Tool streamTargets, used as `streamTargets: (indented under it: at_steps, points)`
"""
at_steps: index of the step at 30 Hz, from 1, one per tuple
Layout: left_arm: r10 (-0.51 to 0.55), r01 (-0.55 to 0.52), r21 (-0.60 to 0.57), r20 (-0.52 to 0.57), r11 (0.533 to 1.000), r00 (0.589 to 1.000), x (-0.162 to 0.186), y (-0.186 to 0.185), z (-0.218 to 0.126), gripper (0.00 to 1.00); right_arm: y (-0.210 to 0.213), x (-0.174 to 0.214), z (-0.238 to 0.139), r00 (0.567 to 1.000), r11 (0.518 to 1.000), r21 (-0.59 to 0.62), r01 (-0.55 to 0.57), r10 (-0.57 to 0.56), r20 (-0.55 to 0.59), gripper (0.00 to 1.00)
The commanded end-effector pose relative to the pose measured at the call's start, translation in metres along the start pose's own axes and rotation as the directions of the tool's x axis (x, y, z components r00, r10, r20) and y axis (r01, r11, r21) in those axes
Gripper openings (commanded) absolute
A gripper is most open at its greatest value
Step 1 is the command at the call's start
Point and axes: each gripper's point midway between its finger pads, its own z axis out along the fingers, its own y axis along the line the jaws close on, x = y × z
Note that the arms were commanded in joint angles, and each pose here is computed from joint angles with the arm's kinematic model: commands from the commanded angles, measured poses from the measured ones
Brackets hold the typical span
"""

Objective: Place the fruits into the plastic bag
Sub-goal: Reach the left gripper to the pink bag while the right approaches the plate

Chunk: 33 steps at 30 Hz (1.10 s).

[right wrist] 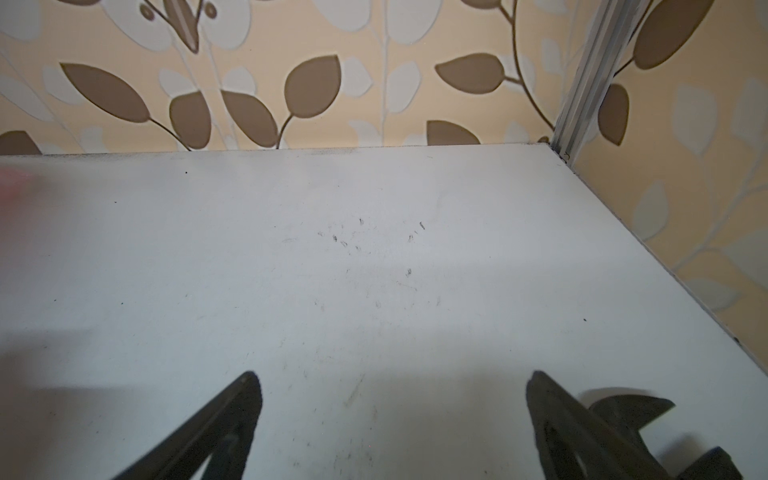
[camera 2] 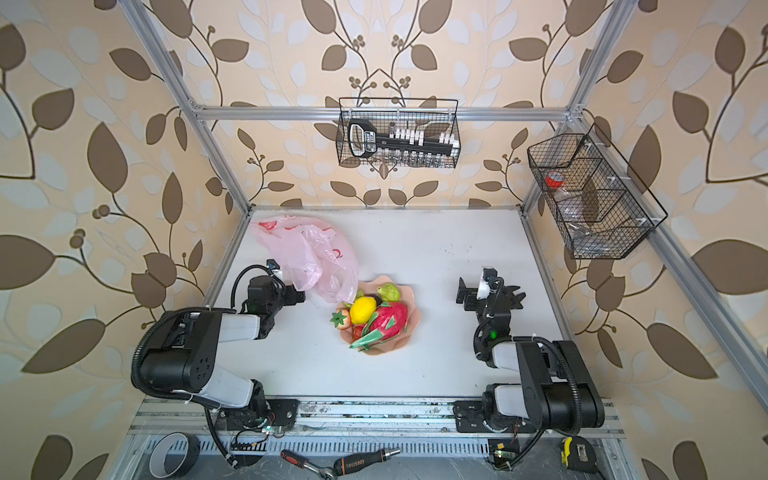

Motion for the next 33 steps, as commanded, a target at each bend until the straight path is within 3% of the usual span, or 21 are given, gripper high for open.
streamTargets:
  at_steps: [1, 6, 10, 12, 14, 20, 23, 25, 28, 30, 33]
  points:
    - [-0.001, 0.001, -0.005, 0.075, 1.000, 0.997, -0.024, -0.002, -0.001, 0.99, 0.004, -0.011, 0.004, 0.999, 1.000, -0.018, 0.021, -0.021, 0.028, 1.00]
    - [0.001, -0.001, 0.004, 0.091, 1.000, 0.996, -0.026, -0.004, -0.004, 0.99, 0.004, -0.017, 0.003, 0.999, 1.000, -0.017, 0.023, -0.023, 0.048, 1.00]
    - [-0.001, 0.001, -0.007, 0.069, 1.000, 0.998, -0.059, -0.005, -0.020, 0.99, -0.003, -0.038, -0.008, 0.999, 0.997, 0.078, 0.026, -0.027, 0.018, 1.00]
    - [-0.026, 0.027, -0.007, 0.109, 1.000, 0.994, -0.077, -0.006, -0.035, 0.99, 0.002, -0.051, -0.020, 0.999, 0.998, 0.070, 0.010, -0.012, 0.040, 1.00]
    - [-0.055, 0.054, 0.011, 0.157, 0.998, 0.986, -0.096, -0.009, -0.053, 0.99, 0.005, -0.063, -0.029, 0.998, 0.997, 0.057, -0.044, 0.042, 0.049, 1.00]
    - [-0.196, 0.200, -0.007, 0.182, 0.980, 0.964, -0.137, -0.005, -0.113, 0.99, 0.012, -0.086, -0.041, 0.970, 0.974, 0.040, -0.224, 0.227, -0.089, 1.00]
    - [-0.208, 0.211, 0.000, 0.169, 0.977, 0.963, -0.156, -0.009, -0.142, 0.99, 0.037, -0.102, -0.043, 0.920, 0.935, -0.058, -0.350, 0.331, -0.212, 1.00]
    - [-0.210, 0.211, 0.011, 0.161, 0.978, 0.965, -0.171, -0.013, -0.158, 0.99, 0.066, -0.109, -0.048, 0.865, 0.878, -0.164, -0.450, 0.384, -0.323, 1.00]
    - [-0.158, 0.143, 0.126, 0.119, 0.982, 0.980, -0.194, -0.045, -0.179, 0.99, 0.103, -0.103, -0.059, 0.785, 0.805, -0.231, -0.546, 0.396, -0.477, 1.00]
    - [-0.094, 0.080, 0.239, 0.046, 0.968, 0.995, -0.199, -0.077, -0.185, 0.99, 0.120, -0.087, -0.070, 0.729, 0.785, -0.217, -0.580, 0.382, -0.568, 1.00]
    - [0.037, 0.007, 0.277, -0.151, 0.961, 0.988, -0.180, -0.107, -0.178, 0.99, 0.136, -0.051, -0.089, 0.617, 0.761, -0.161, -0.628, 0.361, -0.699, 0.99]
